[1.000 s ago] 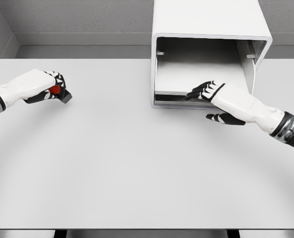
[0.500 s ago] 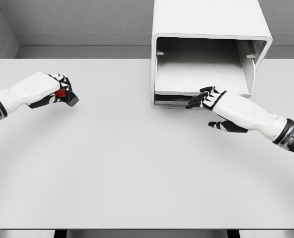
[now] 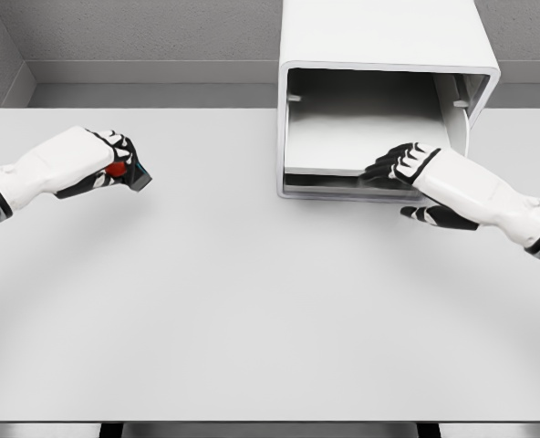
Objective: Slide open multi-storey tabletop storage cabinets and put open load switch and slide close multi-storey tabletop storage cabinets
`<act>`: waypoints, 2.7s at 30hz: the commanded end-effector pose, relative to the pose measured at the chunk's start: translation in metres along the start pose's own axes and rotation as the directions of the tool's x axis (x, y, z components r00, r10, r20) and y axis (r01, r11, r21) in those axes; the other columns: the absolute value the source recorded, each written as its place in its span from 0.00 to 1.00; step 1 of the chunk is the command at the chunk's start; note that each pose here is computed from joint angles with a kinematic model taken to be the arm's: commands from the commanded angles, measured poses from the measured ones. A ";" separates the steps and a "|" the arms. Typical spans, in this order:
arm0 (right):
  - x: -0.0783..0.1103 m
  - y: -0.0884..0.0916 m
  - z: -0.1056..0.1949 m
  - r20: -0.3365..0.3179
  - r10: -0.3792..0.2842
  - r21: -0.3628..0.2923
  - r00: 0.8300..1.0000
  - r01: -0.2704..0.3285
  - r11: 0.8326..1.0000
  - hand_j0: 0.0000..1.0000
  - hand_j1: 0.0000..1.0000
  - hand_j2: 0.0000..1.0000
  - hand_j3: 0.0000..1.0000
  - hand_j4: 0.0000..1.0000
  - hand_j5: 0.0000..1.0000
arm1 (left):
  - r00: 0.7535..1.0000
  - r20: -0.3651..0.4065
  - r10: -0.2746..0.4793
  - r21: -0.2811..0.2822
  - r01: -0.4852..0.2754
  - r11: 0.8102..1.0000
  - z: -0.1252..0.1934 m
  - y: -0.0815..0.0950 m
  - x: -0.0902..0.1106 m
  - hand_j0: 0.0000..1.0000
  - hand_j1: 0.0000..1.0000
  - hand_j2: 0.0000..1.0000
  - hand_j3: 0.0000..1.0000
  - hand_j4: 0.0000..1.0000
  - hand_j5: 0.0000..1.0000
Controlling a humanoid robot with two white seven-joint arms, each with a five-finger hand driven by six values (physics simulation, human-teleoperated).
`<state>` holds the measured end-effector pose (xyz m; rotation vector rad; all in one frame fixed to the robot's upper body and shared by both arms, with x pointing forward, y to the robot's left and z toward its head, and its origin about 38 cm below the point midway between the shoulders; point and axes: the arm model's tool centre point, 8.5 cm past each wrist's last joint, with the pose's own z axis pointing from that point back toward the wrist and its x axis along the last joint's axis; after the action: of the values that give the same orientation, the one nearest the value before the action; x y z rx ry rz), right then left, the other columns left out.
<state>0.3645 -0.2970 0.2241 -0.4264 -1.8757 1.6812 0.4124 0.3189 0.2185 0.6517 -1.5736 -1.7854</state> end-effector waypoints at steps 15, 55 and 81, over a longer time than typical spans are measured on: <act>-0.003 -0.016 0.005 -0.001 -0.039 -0.098 0.999 0.039 0.994 0.73 0.73 0.73 0.73 0.73 0.73 | 0.998 0.047 -0.030 0.055 0.027 0.998 -0.001 0.017 0.018 0.29 0.29 0.29 0.29 0.29 0.29; -0.025 -0.049 0.100 -0.161 -0.127 -0.286 0.979 0.077 0.955 0.49 0.49 0.49 0.49 0.49 0.49 | 0.980 0.187 -0.072 0.250 0.024 0.968 -0.025 0.059 0.074 0.30 0.30 0.30 0.30 0.30 0.30; -0.010 0.033 0.093 -0.198 -0.193 -0.095 0.961 0.177 0.980 0.55 0.55 0.55 0.55 0.55 0.55 | 0.950 0.308 -0.052 0.330 -0.055 0.942 -0.066 0.073 0.118 0.31 0.31 0.31 0.31 0.31 0.31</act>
<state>0.3117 -0.3740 0.1877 -0.4399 -1.7657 1.3982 0.3951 0.1865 0.2884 0.5556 -2.1120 -1.7065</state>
